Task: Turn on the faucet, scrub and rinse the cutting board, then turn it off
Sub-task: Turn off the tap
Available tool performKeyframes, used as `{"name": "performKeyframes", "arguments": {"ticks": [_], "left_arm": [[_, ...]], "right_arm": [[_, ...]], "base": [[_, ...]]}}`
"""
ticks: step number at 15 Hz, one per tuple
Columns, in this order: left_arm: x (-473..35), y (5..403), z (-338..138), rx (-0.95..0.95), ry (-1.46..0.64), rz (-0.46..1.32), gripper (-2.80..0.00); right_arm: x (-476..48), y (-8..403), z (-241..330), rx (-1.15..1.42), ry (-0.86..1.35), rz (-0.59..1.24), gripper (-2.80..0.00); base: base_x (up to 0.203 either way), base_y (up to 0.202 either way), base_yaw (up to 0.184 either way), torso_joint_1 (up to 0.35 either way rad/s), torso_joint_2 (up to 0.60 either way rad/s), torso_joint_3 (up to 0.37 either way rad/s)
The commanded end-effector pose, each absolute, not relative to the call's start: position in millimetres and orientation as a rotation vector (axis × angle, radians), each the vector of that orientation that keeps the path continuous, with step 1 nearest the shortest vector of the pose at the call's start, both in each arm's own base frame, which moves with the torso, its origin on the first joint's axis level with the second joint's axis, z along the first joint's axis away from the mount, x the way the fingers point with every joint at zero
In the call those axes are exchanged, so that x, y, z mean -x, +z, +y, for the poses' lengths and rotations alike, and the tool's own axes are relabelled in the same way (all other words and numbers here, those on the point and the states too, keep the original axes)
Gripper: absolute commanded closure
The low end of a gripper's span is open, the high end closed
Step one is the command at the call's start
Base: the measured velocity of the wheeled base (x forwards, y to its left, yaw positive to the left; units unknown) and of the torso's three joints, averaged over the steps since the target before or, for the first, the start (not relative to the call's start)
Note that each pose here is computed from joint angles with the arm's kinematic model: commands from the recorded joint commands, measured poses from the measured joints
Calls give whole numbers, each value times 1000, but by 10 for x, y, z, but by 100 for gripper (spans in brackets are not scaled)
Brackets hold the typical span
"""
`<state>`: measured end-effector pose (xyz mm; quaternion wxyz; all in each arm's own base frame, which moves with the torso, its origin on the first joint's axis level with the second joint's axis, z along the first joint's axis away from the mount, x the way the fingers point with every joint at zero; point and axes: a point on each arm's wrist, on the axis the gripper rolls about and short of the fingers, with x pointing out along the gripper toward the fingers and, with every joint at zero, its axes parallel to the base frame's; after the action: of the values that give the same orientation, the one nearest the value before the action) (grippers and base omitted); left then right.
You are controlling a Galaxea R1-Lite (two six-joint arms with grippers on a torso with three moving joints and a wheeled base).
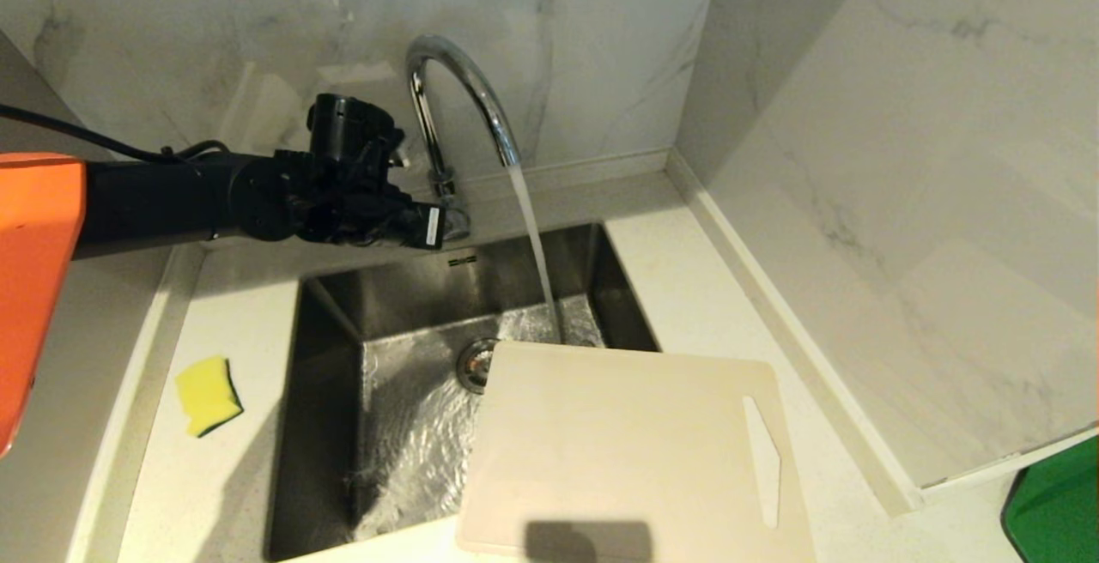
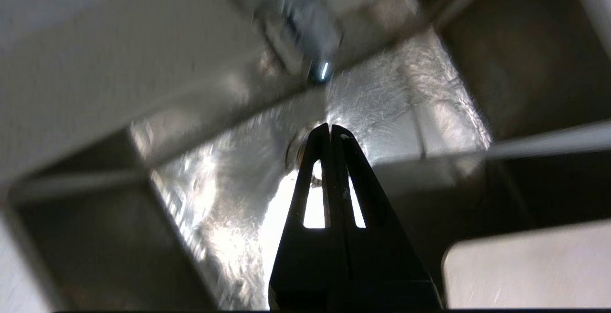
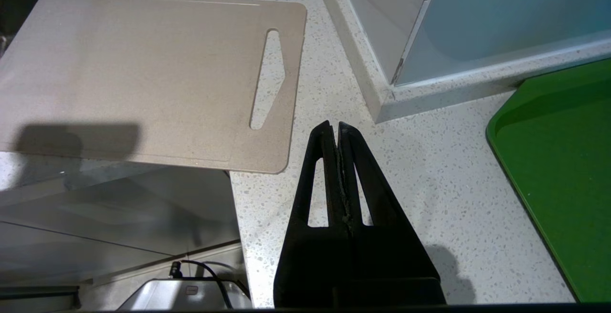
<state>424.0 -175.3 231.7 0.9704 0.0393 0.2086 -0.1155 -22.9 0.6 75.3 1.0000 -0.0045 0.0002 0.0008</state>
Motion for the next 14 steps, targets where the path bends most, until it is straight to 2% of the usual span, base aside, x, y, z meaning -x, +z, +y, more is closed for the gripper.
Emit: {"name": "performKeyframes", "arguments": {"ticks": [1,14], "left_arm": [[-4284,2289,-1774,-76,-231,397,0],[-4429,2287,-1823,-108,-191,244,0]], "right_arm": [[228,749,7,9,2,2,0],[228,749,6,9,3,2,0]], "base": [[0,0,0,0,0,0],[0,0,0,0,0,0]]}}
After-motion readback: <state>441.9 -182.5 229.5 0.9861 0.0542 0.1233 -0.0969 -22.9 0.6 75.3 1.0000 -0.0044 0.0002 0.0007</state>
